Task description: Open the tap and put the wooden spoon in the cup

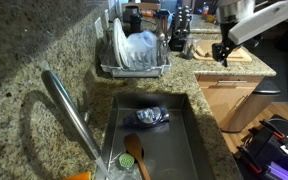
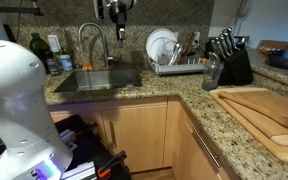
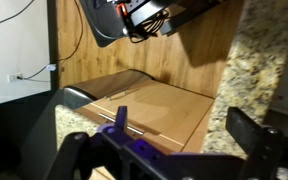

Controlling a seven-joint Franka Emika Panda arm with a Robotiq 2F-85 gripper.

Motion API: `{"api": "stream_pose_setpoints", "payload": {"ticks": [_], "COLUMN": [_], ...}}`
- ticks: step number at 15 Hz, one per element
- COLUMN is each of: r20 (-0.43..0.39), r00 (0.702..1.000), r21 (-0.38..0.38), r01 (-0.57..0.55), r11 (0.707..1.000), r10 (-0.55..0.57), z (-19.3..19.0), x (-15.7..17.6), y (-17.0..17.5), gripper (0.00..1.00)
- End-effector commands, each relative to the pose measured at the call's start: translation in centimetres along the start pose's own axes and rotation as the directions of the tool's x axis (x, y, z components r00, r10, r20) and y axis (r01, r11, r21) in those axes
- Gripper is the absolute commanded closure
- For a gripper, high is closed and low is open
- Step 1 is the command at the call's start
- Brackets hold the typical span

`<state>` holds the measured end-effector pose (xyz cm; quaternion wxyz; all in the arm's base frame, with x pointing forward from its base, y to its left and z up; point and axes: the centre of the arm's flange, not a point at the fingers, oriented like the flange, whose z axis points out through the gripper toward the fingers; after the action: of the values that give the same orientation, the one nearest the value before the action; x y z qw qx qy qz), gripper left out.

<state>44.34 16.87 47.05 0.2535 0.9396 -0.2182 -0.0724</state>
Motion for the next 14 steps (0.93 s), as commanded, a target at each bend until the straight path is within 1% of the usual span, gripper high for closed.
{"api": "stream_pose_setpoints", "payload": {"ticks": [1,2,4,5,6,7,9,11,13,14], "r20": [-0.001,0.0,-0.008,0.017,-0.007,-0.021,-0.04,-0.037,0.022,0.067], "r00": [0.998,0.997,0.997,0.993,0.974,0.96,0.922,0.869,0.81,0.778], "r21": [-0.003,0.004,0.01,-0.003,-0.036,-0.025,-0.024,-0.015,0.012,0.018], "r01": [-0.055,-0.076,-0.072,-0.116,-0.226,-0.278,-0.387,-0.494,-0.586,-0.627], "r11": [0.998,0.997,0.997,0.993,0.974,0.96,0.922,0.869,0.81,0.779], "r10": [0.055,0.076,0.073,0.116,0.226,0.278,0.386,0.494,0.585,0.625], "z": [0.4,0.5,0.1,1.2,2.8,4.1,4.4,5.1,6.5,8.0], "x": [0.2,0.3,0.1,0.6,2.0,3.0,3.7,4.4,4.1,3.8], "y": [2.0,3.4,3.4,3.7,6.4,9.8,14.2,19.8,25.1,27.5], "gripper": [0.0,0.0,0.0,0.0,0.0,0.0,0.0,0.0,0.0,0.0]}}
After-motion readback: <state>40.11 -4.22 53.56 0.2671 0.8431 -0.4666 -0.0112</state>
